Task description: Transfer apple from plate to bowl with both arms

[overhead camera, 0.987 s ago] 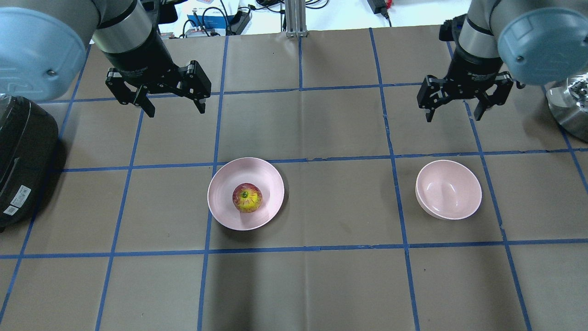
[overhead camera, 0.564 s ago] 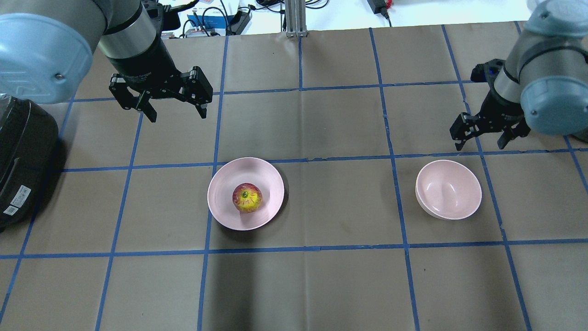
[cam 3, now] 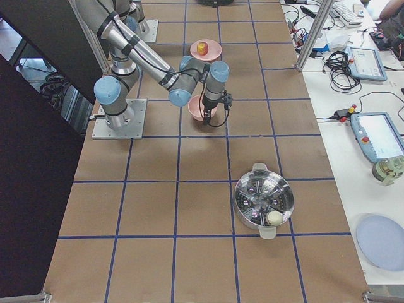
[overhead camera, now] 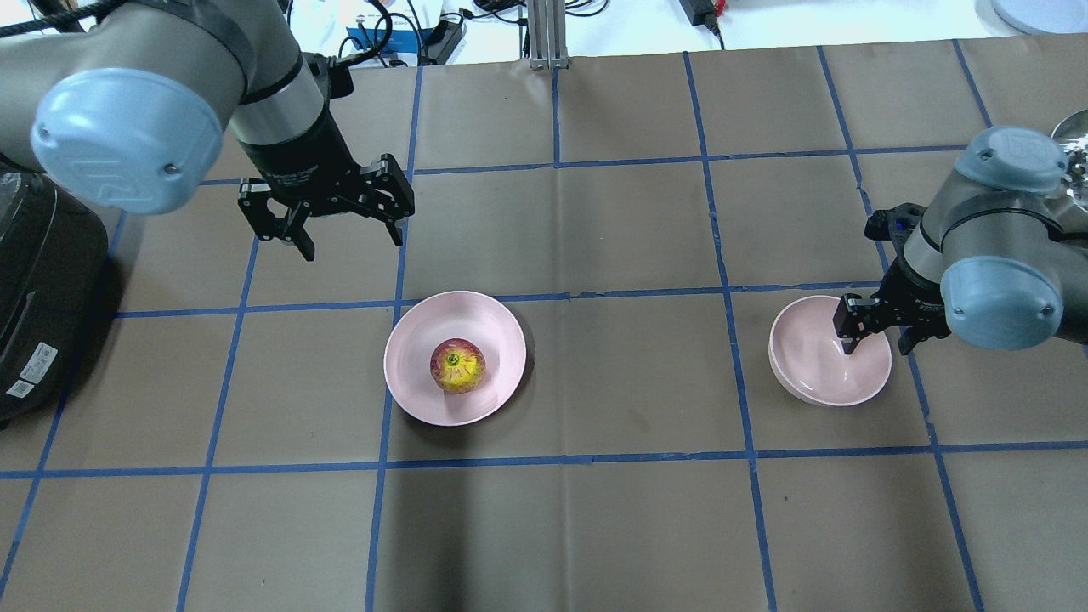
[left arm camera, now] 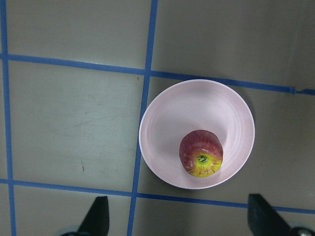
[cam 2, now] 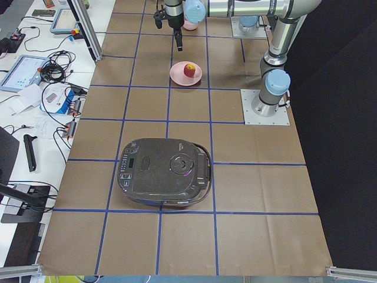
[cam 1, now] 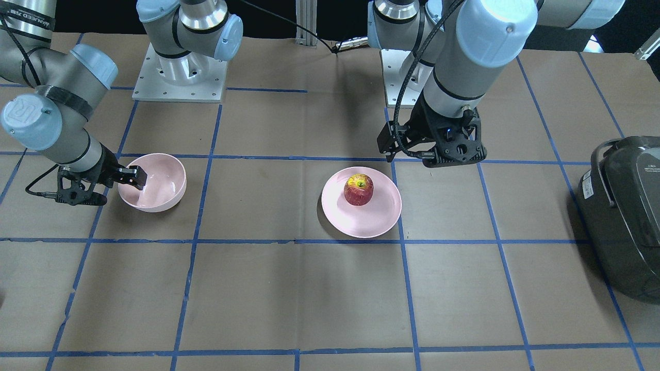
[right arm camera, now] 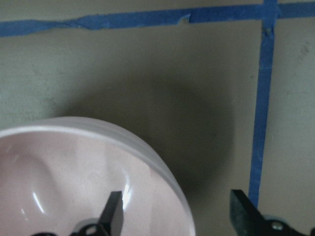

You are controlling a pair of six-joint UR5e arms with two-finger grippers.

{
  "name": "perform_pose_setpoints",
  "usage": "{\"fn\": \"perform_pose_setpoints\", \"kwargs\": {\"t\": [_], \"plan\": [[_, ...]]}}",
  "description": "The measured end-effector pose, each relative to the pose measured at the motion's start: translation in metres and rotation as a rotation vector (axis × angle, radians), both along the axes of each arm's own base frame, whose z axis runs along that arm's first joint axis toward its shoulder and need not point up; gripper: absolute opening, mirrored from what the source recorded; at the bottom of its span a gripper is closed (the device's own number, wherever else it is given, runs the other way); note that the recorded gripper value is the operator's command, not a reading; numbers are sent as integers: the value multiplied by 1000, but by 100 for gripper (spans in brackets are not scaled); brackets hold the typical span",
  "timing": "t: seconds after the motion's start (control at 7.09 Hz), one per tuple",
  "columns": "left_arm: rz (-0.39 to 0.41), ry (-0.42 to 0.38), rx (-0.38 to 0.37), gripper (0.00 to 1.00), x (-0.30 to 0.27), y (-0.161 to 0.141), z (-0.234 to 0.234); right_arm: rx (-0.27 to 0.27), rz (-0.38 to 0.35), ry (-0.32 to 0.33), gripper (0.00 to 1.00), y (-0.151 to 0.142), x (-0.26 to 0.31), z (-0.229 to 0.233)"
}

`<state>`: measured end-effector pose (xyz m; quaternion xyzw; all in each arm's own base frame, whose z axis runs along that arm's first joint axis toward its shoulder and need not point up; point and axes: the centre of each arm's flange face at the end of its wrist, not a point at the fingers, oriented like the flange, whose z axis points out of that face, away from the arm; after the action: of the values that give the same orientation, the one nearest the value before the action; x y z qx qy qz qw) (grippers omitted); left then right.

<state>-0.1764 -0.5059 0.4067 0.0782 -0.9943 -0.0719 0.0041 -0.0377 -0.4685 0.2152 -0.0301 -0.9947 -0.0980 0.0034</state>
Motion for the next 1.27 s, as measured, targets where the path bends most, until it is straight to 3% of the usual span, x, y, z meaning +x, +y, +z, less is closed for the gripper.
{"fn": "perform_pose_setpoints", "kwargs": {"t": [0.28, 0.71, 1.27], "plan": [[20, -13, 19, 100, -31, 17, -58, 2, -7, -6, 0, -5, 0, 13], [45, -13, -38, 100, -62, 34, -126, -6, -40, -139, 0, -19, 37, 47], [-117, -6, -47, 100, -71, 45, -175, -6, -13, -162, 0, -16, 135, 40]]}}
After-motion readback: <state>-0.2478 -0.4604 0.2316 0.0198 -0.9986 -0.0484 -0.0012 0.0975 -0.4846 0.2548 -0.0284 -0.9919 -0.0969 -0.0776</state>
